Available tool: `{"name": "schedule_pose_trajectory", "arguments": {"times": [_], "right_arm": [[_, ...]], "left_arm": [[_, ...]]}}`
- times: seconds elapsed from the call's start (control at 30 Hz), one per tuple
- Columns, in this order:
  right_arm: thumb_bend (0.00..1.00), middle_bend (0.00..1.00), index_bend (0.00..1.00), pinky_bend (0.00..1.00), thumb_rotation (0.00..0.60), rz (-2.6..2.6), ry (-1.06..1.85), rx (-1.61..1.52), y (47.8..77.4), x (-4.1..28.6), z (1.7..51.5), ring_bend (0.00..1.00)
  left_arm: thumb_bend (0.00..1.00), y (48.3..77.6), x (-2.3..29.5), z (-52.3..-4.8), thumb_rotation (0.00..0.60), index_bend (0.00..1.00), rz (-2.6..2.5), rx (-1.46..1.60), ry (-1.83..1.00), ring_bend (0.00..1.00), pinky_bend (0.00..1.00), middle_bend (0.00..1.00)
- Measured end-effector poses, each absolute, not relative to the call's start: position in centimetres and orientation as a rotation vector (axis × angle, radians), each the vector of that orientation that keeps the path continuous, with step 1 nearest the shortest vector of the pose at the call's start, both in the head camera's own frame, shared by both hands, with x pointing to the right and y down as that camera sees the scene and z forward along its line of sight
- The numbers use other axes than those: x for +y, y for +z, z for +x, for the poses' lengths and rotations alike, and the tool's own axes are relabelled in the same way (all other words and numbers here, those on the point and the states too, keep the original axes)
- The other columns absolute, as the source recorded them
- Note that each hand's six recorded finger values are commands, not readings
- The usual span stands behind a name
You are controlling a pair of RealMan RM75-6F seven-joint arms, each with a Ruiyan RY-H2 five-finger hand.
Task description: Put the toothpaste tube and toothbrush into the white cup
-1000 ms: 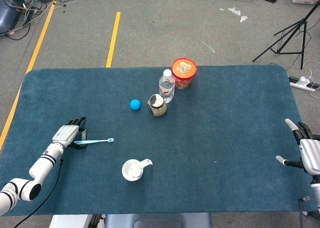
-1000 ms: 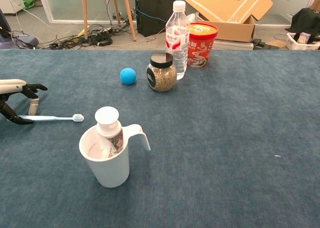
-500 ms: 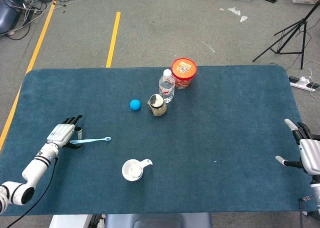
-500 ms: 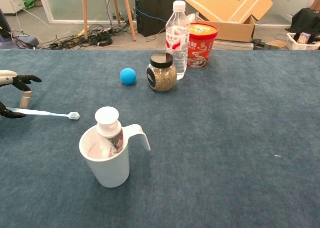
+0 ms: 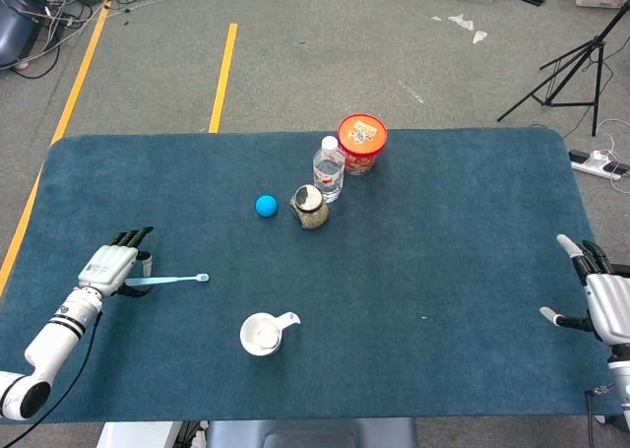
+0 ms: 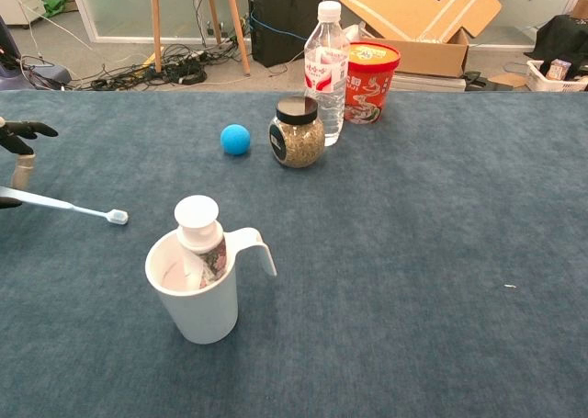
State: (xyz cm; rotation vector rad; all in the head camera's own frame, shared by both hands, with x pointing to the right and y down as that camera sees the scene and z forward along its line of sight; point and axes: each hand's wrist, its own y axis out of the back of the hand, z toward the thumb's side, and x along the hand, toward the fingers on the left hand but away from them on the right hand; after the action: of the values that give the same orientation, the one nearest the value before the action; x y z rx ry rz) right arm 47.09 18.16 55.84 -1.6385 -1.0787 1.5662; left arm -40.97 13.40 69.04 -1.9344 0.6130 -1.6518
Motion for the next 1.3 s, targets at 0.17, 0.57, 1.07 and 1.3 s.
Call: {"name": "schedule_pose_trajectory", "arguments": {"times": [0.17, 0.57, 1.07, 1.3], "right_arm": [[0.00, 0.19, 0.05, 0.62, 0.600, -1.638, 1.562, -1.082, 55.7, 18.2, 47.1, 0.08], [0.00, 0.19, 0.05, 0.62, 0.600, -1.639, 1.557, -1.075, 55.7, 18.3, 46.9, 0.08], [0.00, 0.19, 0.05, 0.62, 0.600, -1.638, 1.557, -1.079, 55.6, 18.3, 47.0, 0.08], [0.00, 0.19, 0.05, 0.62, 0.600, -1.640, 1.556, -1.077, 55.6, 18.3, 46.9, 0.08]], "left_arm": [[0.27, 68.0, 13.3, -41.3, 0.600, 0.57, -1.912, 0.618, -1.647, 0.00, 0.07, 0.04], [0.27, 65.4, 13.7, -41.5, 0.600, 0.57, -1.879, 0.631, -1.624, 0.00, 0.07, 0.04], [0.27, 63.7, 13.6, -40.5, 0.600, 0.57, -1.874, 0.634, -1.584, 0.00, 0.07, 0.04], [0.27, 62.7, 13.5, -39.9, 0.600, 0.57, -1.871, 0.627, -1.559, 0.00, 0.07, 0.04]]}}
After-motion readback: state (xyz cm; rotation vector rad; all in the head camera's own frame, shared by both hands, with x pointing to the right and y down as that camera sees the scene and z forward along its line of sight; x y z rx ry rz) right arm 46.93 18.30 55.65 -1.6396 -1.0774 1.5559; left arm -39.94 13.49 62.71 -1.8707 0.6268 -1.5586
